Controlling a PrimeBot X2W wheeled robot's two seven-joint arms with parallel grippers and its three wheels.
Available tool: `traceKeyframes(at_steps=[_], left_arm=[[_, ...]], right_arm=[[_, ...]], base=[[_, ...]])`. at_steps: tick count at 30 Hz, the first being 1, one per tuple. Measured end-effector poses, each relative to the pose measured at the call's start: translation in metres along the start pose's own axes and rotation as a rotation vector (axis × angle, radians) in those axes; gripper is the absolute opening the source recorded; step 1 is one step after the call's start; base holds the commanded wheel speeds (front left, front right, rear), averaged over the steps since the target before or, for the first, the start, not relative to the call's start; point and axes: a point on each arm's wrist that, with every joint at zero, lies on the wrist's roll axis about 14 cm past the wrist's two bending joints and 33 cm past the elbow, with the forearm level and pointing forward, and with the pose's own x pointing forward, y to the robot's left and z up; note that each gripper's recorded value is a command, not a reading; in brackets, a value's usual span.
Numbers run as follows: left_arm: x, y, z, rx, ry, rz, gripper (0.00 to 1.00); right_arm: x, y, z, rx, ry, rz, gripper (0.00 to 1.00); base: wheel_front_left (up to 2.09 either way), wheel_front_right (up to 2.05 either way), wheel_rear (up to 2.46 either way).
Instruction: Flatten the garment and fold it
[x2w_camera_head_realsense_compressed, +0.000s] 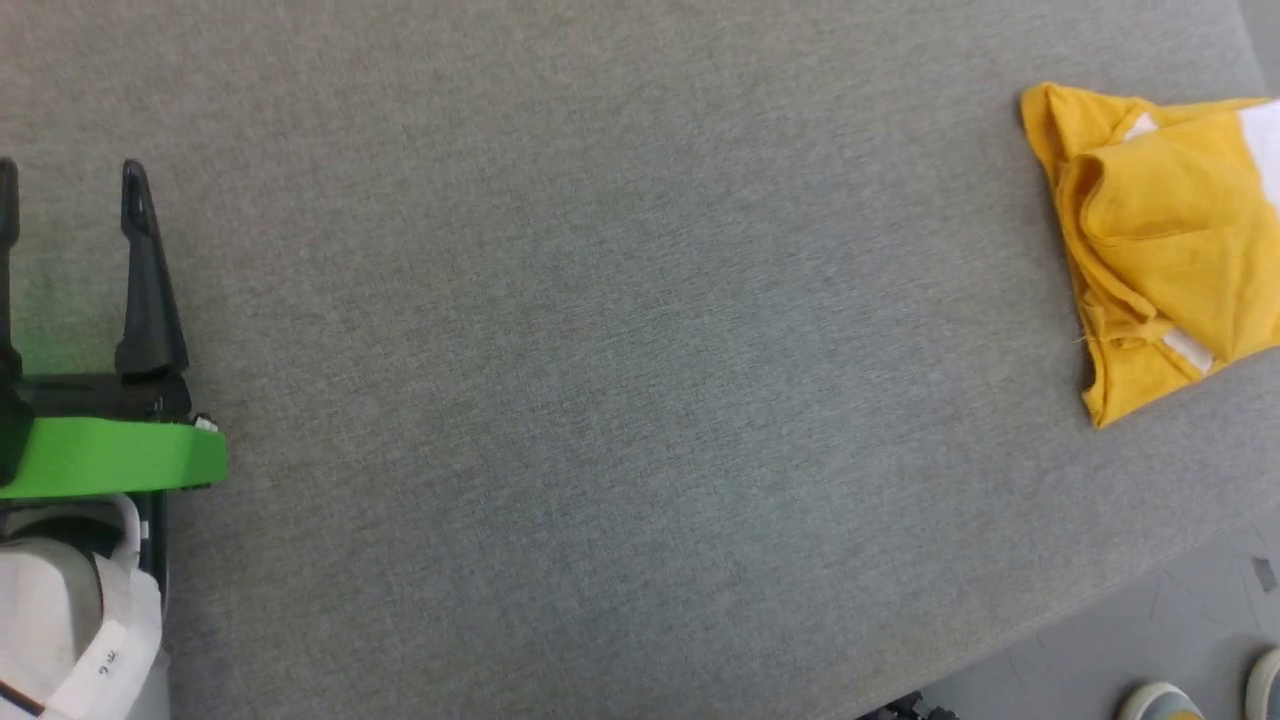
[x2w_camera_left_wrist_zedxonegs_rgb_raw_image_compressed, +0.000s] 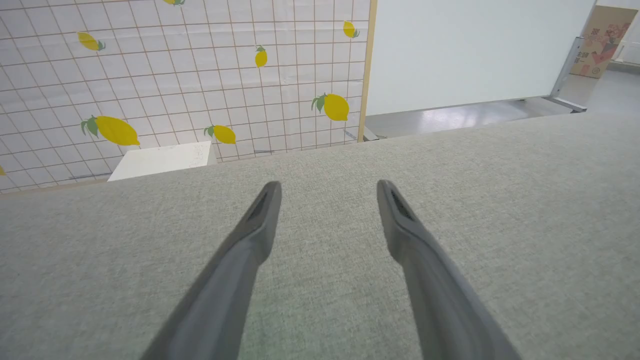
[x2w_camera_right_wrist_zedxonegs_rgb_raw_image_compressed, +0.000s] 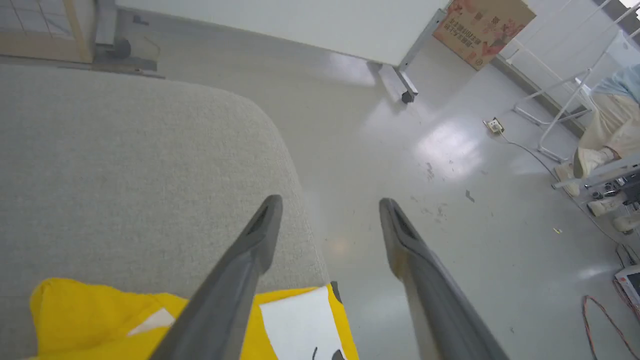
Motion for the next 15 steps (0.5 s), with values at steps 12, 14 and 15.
traceKeyframes(at_steps=[12,14,15], left_arm=[[-0.035,0.007,0.054,-0.037,-0.118,0.108,1.0],[-0.044,0.012,0.066,-0.041,-0.144,0.137,1.0],[-0.049,0.015,0.072,-0.038,-0.155,0.151,1.0]], right_arm=[[-0.081,0.088,0.175,0.294,-0.71,0.281,1.0],[-0.098,0.1,0.186,0.363,-0.779,0.311,1.0],[-0.107,0.109,0.188,0.37,-0.802,0.328,1.0]], base=[[0.0,0.0,0.0],[0.0,0.0,0.0],[0.0,0.0,0.0]])
